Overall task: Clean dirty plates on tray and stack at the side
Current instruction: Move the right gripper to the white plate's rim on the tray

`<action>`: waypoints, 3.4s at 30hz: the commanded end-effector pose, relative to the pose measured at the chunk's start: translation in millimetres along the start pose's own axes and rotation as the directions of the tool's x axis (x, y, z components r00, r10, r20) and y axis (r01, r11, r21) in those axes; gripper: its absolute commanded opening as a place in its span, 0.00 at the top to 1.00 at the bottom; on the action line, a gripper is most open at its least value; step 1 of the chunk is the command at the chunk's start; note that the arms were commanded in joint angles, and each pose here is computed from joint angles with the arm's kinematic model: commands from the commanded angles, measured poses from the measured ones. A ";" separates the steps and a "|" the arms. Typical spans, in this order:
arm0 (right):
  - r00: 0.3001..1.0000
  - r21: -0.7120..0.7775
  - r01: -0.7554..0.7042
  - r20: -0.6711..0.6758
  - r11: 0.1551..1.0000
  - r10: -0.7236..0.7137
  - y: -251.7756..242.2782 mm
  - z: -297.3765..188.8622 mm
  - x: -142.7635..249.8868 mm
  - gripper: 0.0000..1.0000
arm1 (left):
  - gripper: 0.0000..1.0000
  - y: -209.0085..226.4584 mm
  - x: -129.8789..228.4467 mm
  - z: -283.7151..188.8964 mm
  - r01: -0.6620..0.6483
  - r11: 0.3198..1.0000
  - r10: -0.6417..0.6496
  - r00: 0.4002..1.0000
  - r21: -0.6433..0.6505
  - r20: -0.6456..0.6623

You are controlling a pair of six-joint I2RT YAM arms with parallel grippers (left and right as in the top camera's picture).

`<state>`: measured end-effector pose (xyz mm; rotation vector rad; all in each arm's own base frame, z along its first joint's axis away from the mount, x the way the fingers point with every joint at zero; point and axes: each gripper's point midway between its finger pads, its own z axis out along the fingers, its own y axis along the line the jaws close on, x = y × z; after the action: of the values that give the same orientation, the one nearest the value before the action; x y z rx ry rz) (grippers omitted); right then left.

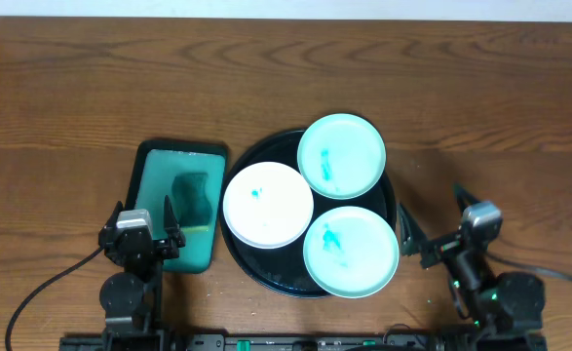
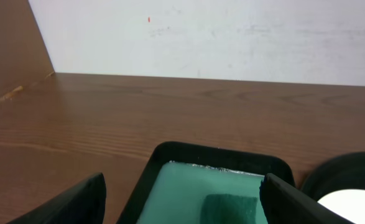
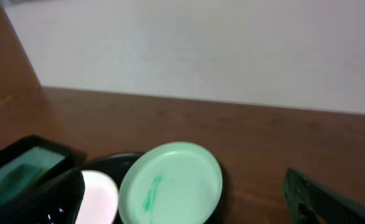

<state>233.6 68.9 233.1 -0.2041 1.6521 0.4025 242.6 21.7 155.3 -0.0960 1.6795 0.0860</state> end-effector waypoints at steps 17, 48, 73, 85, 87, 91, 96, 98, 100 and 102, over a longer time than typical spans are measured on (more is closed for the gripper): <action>0.383 0.168 -0.316 -0.878 0.934 0.287 2.8 67.1 69.4 0.01 | 0.21 0.6 18.7 2.3 -0.020 1.000 0.020 0.999 -0.001 -0.045; 0.227 0.195 -0.333 -0.933 0.923 0.279 13.9 63.7 103.6 0.01 | 0.21 -10.3 18.1 2.0 0.045 0.997 -0.042 0.998 0.059 -0.045; 0.218 0.199 -0.334 -0.935 0.921 0.281 14.5 61.7 104.0 0.01 | 0.20 -60.7 -34.1 22.2 0.336 0.938 -0.157 0.624 0.082 -0.766; 0.234 0.192 -0.371 -0.927 0.908 0.292 19.4 68.3 100.2 0.04 | 0.20 -61.6 7.0 36.6 0.327 0.945 -0.146 0.435 0.005 -0.889; 0.256 0.164 -0.403 -0.924 0.900 0.283 25.4 74.2 96.4 0.14 | 0.20 -61.6 11.0 35.9 0.326 0.945 -0.145 0.419 0.000 -0.896; 0.287 0.112 -0.419 -0.925 0.901 0.249 45.8 84.8 93.9 0.15 | 0.20 -61.0 17.0 29.7 0.323 0.946 -0.144 0.382 -0.015 -0.913; 0.354 0.013 -0.337 -0.925 0.941 0.139 78.3 98.3 98.7 0.02 | 0.20 -60.7 18.0 27.7 0.316 0.949 -0.131 0.379 -0.005 -0.916; 0.388 0.054 -0.273 -0.907 0.960 0.162 87.4 108.1 101.6 0.02 | 0.20 -56.9 19.6 23.7 0.292 0.956 -0.120 0.367 -0.008 -0.923; 0.412 0.084 -0.256 -0.891 0.963 0.187 93.9 114.4 101.1 0.01 | 0.20 -42.7 18.0 18.7 0.220 0.974 -0.136 0.345 -0.060 -0.929; 0.440 0.061 -0.251 -0.882 0.966 0.170 102.9 119.6 99.2 0.01 | 0.21 -31.9 9.9 16.7 0.163 0.982 -0.143 0.337 -0.092 -0.931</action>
<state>285.2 214.0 138.2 -0.4033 2.7619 0.7013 252.8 -29.6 125.4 -0.3275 2.8794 -0.3502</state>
